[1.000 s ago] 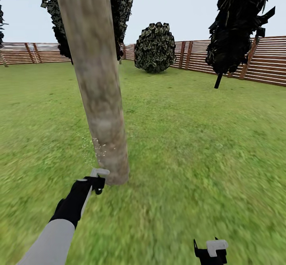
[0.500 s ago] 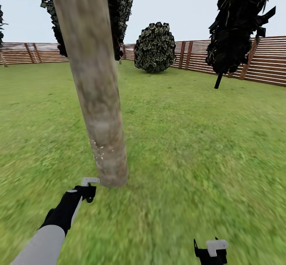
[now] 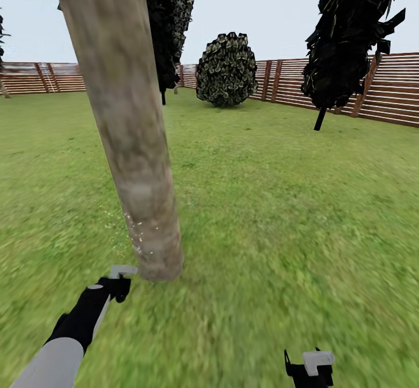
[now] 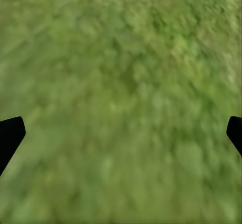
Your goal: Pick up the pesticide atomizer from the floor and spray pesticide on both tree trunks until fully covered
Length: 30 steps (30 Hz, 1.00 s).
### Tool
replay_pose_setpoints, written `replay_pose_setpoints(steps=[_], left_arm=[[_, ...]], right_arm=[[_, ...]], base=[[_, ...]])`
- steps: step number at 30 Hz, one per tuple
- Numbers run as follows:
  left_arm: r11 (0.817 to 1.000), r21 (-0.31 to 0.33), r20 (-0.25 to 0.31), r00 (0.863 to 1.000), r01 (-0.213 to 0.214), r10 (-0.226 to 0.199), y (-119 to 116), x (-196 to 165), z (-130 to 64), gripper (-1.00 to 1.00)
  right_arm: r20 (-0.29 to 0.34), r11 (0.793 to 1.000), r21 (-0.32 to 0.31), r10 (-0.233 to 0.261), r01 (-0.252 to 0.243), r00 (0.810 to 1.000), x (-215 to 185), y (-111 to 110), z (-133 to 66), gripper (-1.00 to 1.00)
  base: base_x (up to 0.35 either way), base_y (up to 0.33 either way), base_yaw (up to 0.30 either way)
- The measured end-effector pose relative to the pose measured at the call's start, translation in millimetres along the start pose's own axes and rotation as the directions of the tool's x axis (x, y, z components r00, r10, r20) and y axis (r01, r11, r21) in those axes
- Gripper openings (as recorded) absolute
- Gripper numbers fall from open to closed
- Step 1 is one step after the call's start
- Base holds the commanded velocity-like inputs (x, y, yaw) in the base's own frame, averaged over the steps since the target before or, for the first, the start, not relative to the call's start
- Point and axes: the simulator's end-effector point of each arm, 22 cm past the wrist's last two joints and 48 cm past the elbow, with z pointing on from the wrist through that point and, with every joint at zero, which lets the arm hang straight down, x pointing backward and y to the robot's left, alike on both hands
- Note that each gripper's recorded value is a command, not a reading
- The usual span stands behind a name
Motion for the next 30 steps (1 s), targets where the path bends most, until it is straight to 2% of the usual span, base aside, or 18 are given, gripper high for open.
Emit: replay_pose_setpoints(steps=[2,5,7,9,12,15,18,19,23,30], left_arm=[[1.0,-0.003,0.018,1.0,-0.01,0.01,3,7,-0.1,-1.0],[1.0,0.019,0.038,0.999,-0.01,0.01,-12,12,0.8,-1.0],[0.999,0.045,0.039,0.999,0.0,-0.001,-31,13,0.9,-1.0],[0.996,0.088,0.042,0.999,0.016,-0.02,-64,11,-0.4,-1.0],[0.994,0.103,0.045,0.999,0.025,-0.029,-76,9,-1.4,-1.0],[0.996,0.087,0.056,0.998,0.021,-0.026,-65,6,-1.2,-1.0],[0.998,0.047,0.077,0.996,0.05,-0.054,-37,1,-1.7,-1.0],[0.998,0.043,0.095,0.994,0.054,-0.058,-34,-2,-1.8,-1.0],[0.999,0.017,0.162,0.985,0.05,-0.052,-28,-14,-3.2,-1.0],[0.999,0.015,0.174,0.984,0.043,-0.045,-30,-17,-3.7,-1.0]], right_arm=[[0.0,1.0,0.0,0.0,0.0,1.0,0,0,0.1,1.0],[0.0,1.0,0.0,0.0,0.0,1.0,0,0,0.1,1.0],[0.0,1.0,0.0,0.0,0.0,1.0,0,0,0.0,1.0],[0.0,1.0,0.0,0.0,0.0,1.0,0,0,0.1,1.0],[0.0,1.0,0.0,0.0,0.0,1.0,0,0,0.0,1.0],[0.0,1.0,0.0,0.0,0.0,1.0,0,0,0.1,1.0],[0.001,1.0,-0.001,-0.001,0.001,1.0,0,1,0.0,1.0],[0.001,1.0,-0.001,-0.001,0.001,1.0,0,0,0.1,1.0],[0.001,1.0,-0.002,0.0,0.0,1.0,0,1,0.0,1.0],[0.001,1.0,-0.002,0.0,0.0,1.0,-1,1,0.1,1.0]], base=[[0.0,0.0,0.0],[0.0,0.0,0.0],[0.0,0.0,0.0],[0.0,0.0,0.0],[0.0,0.0,0.0],[0.0,0.0,0.0],[0.0,0.0,0.0],[0.0,0.0,0.0],[0.0,0.0,0.109],[0.0,-0.198,0.269]])
